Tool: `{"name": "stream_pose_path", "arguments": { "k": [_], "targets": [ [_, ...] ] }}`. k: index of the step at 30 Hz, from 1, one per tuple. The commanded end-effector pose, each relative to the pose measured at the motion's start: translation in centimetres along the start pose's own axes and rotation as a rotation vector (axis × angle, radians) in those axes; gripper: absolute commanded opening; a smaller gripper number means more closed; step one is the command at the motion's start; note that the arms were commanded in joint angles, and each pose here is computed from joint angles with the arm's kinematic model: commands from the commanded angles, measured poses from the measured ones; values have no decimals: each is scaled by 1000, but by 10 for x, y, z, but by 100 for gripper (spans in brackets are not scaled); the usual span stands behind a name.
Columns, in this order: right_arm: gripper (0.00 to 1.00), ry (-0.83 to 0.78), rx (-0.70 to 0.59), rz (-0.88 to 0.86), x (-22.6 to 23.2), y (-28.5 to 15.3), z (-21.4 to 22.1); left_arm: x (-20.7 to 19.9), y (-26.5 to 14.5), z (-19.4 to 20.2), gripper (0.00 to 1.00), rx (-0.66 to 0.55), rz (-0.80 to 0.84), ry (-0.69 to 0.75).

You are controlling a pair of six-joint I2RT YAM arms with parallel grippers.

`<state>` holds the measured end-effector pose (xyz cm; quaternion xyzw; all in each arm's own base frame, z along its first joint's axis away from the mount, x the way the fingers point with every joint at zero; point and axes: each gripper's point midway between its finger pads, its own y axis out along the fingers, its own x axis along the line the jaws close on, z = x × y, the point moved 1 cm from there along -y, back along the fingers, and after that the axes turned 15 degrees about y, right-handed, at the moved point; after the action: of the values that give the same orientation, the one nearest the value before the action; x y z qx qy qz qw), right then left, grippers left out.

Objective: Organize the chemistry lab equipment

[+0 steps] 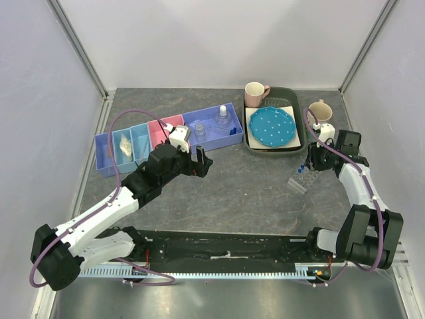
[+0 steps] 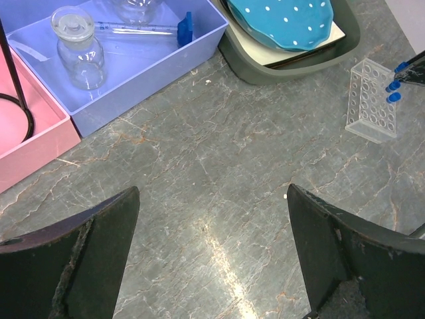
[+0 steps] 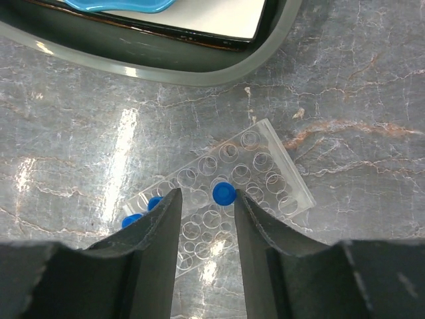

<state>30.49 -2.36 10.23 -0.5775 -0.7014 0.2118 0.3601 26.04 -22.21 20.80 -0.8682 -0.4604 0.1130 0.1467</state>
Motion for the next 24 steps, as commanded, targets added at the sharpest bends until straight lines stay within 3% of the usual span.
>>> {"name": "stream_pose_path", "arguments": {
  "k": [1, 15, 21, 22, 24],
  "targets": [
    [46, -34, -66, -24, 10, -15, -20, -3, 0, -19, 98, -53, 13, -18],
    [58, -102, -235, -144, 49, -64, -91, 19, -27, -63, 99, -81, -95, 7],
    [85, -111, -339, -205, 68, -87, -128, 48, -57, -91, 100, -77, -183, -14],
    [93, -114, -352, -218, 71, -91, -132, 50, -66, -107, 100, -108, -192, -16],
    [98, -133, -388, -233, 77, -100, -144, 58, -75, -118, 100, -117, -217, -8]
  ]
}}
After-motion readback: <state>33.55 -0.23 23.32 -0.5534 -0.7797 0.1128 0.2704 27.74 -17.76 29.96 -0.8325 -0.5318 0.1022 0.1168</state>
